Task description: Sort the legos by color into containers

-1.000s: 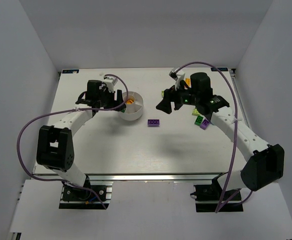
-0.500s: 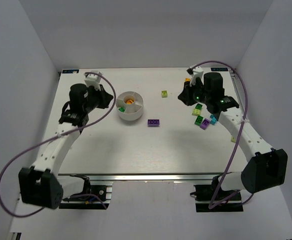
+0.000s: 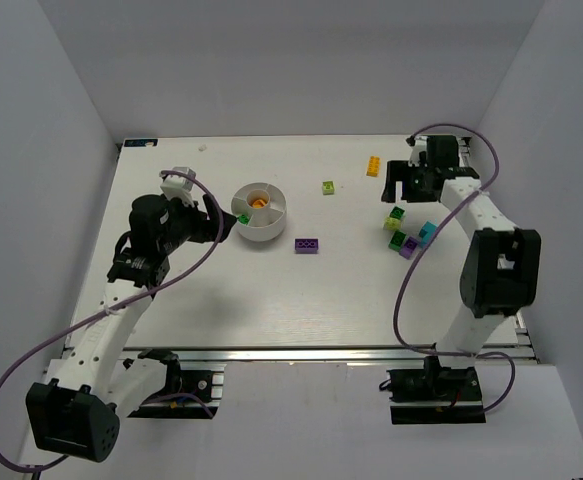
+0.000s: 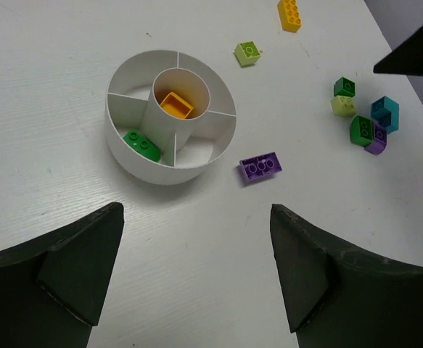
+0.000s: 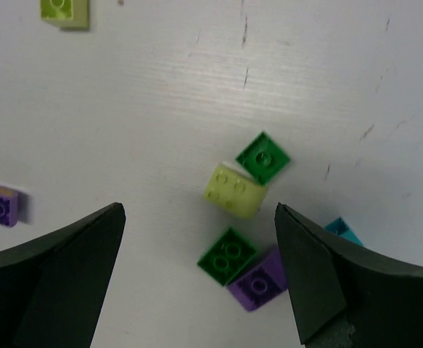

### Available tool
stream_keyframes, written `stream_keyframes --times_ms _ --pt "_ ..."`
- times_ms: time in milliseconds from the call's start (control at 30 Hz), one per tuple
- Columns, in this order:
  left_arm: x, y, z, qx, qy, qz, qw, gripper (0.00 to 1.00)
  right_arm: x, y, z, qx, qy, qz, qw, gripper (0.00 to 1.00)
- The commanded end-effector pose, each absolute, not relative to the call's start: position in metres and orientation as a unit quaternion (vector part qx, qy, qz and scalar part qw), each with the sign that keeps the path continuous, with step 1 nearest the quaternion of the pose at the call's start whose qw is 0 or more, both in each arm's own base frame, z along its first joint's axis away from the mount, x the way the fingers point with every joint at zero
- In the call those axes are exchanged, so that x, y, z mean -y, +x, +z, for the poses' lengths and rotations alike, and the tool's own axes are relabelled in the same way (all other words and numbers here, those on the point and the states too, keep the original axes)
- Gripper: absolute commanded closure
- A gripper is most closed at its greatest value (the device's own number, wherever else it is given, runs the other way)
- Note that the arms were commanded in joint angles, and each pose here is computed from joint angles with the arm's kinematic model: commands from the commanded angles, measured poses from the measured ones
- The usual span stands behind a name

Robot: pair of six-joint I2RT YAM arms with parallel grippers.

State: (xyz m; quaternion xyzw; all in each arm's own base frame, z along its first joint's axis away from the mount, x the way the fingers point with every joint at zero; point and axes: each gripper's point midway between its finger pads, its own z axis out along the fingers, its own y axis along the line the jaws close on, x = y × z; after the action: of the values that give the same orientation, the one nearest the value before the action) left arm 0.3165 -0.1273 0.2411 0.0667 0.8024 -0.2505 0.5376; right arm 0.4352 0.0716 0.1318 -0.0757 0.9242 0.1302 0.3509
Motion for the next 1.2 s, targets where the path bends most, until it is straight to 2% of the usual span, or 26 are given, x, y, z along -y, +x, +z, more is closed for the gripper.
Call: stream_keyframes --times_ms 0,67,100,167,200,333,600,767,967,1167 --pt "0.121 0.312 0.256 -0.794 0.064 -0.240 0.555 0.08 -0.078 0.483 0.170 -0.902 -0.102 0.133 0.399 0.11" --pt "0.120 0.312 0.258 -0.792 0.062 -0.237 0.559 0.08 -0.083 0.508 0.148 -0.910 -0.090 0.139 0.379 0.11" --pt "0.119 0.312 0.258 -0.792 0.062 -0.236 0.560 0.08 -0.084 0.528 0.169 -0.902 -0.090 0.134 0.401 0.11" --pt "0.118 0.313 0.257 -0.792 0.059 -0.231 0.561 0.08 -0.087 0.549 0.141 -0.913 -0.062 0.137 0.379 0.12" --pt "0.117 0.313 0.256 -0.793 0.059 -0.229 0.561 0.08 -0.088 0.565 0.150 -0.905 -0.059 0.128 0.401 0.13" --pt "0.114 0.315 0.254 -0.795 0.056 -0.220 0.562 0.08 -0.085 0.591 0.117 -0.910 -0.029 0.100 0.401 0.12" --pt "0.113 0.318 0.247 -0.799 0.058 -0.213 0.559 0.08 -0.090 0.627 0.112 -0.884 0.003 0.094 0.458 0.11" --pt "0.114 0.318 0.244 -0.800 0.060 -0.214 0.556 0.08 -0.098 0.635 0.087 -0.889 0.020 0.087 0.449 0.11" --pt "0.114 0.318 0.244 -0.799 0.062 -0.215 0.558 0.08 -0.106 0.642 0.068 -0.889 0.035 0.065 0.451 0.17" --pt "0.115 0.318 0.242 -0.802 0.062 -0.216 0.554 0.08 -0.116 0.641 0.057 -0.890 0.032 0.022 0.454 0.32"
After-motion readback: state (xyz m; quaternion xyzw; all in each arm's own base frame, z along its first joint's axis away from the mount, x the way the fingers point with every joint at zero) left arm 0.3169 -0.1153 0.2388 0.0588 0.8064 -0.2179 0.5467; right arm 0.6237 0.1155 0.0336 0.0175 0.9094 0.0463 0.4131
